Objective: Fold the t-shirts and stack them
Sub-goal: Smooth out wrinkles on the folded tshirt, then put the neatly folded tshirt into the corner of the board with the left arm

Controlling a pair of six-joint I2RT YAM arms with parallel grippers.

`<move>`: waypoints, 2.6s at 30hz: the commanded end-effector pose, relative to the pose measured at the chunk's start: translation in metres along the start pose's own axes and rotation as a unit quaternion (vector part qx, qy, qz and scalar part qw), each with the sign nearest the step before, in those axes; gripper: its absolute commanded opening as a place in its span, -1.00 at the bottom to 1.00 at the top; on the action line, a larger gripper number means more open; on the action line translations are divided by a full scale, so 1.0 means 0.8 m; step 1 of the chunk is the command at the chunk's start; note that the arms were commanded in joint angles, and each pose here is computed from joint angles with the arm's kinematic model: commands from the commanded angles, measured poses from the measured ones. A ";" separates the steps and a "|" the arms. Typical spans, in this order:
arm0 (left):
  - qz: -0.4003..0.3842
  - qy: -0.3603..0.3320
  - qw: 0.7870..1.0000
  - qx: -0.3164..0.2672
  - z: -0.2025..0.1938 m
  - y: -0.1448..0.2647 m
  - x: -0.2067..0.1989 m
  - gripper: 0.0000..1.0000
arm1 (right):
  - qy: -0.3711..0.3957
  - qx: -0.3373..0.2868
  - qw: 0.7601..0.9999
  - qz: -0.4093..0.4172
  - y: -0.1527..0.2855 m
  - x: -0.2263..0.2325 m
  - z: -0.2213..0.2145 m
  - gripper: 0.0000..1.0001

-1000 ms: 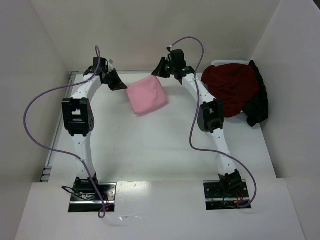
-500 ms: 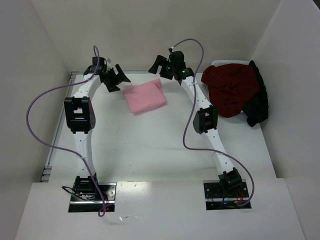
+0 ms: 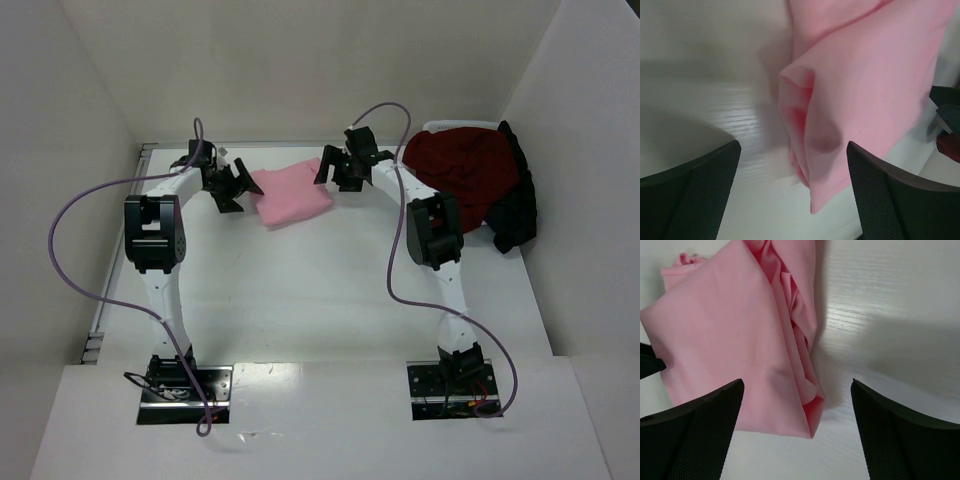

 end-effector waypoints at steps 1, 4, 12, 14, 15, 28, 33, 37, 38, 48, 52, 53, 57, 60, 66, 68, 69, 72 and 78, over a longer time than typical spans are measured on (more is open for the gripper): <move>-0.060 -0.049 0.997 -0.022 0.008 0.016 -0.052 0.87 | 0.023 -0.009 0.998 0.050 0.015 0.031 -0.002 0.80; -0.068 -0.060 0.996 -0.003 -0.008 0.004 -0.063 0.80 | 0.026 0.010 0.998 0.050 0.011 0.031 -0.026 0.60; -0.074 -0.068 0.994 0.030 -0.050 0.001 -0.078 0.55 | 0.051 0.049 0.996 0.058 0.018 0.040 -0.096 -0.04; -0.070 -0.074 0.994 0.035 -0.059 0.000 -0.078 0.40 | 0.054 0.051 0.995 0.061 0.029 0.045 -0.102 -0.33; -0.068 -0.071 0.994 0.039 -0.066 0.004 -0.076 0.19 | 0.052 0.057 0.996 0.055 0.029 0.037 -0.110 -0.44; -0.021 -0.055 0.995 0.084 -0.155 0.058 -0.075 -0.30 | 0.055 0.062 0.995 0.053 0.139 0.024 -0.189 -0.90; 0.000 -0.054 0.992 0.110 -0.194 0.088 -0.074 -0.30 | 0.051 0.094 0.993 0.049 0.190 0.014 -0.238 -0.77; 0.006 -0.051 0.989 0.141 -0.226 0.105 -0.078 -0.10 | 0.046 0.109 0.992 0.036 0.224 0.005 -0.255 -0.12; 0.002 -0.060 0.988 0.140 -0.229 0.111 -0.087 0.01 | 0.045 0.113 0.992 0.031 0.229 0.001 -0.259 0.09; 0.035 -0.071 0.993 0.087 -0.182 0.112 -0.097 0.40 | 0.026 -0.003 1.000 0.016 0.271 0.002 -0.183 0.63; 0.053 -0.072 0.995 0.048 -0.144 0.103 -0.084 0.37 | 0.023 -0.032 0.999 0.005 0.254 -0.004 -0.149 0.50; 0.057 -0.071 0.995 0.039 -0.132 0.099 -0.080 0.30 | 0.023 -0.040 0.999 0.003 0.249 -0.003 -0.143 0.45; 0.068 -0.079 0.994 0.031 -0.105 0.073 -0.070 0.08 | 0.025 -0.047 0.999 0.010 0.224 0.002 -0.132 0.21; 0.070 -0.082 0.993 0.037 -0.097 0.049 -0.062 -0.03 | 0.034 -0.042 0.998 0.011 0.206 0.007 -0.124 0.06; 0.059 -0.102 0.992 0.048 -0.099 0.044 -0.060 0.66 | 0.036 -0.033 0.999 -0.005 0.192 -0.001 -0.125 0.20; 0.053 -0.111 0.991 0.046 -0.102 0.051 -0.064 0.79 | 0.036 -0.033 0.999 -0.005 0.187 -0.002 -0.125 0.20; 0.047 -0.108 0.992 0.054 -0.108 0.050 -0.063 0.84 | 0.036 -0.033 0.999 -0.005 0.187 -0.002 -0.125 0.20; -0.007 -0.121 0.991 0.060 -0.123 0.046 -0.072 0.94 | 0.034 -0.021 0.999 -0.016 0.178 -0.011 -0.132 0.20; -0.058 -0.104 0.989 0.093 -0.163 0.028 -0.071 0.99 | -0.007 -0.030 0.999 -0.019 0.197 -0.020 -0.103 0.52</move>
Point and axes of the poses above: each gripper's point midway between its finger pads, its own y axis back along the fingers, its own x axis along the line the jaws close on, z = x × y, the point moved 3 cm from there along y, back along the fingers, and after that the axes turned 12 degrees about -y, right-handed, at the moved point
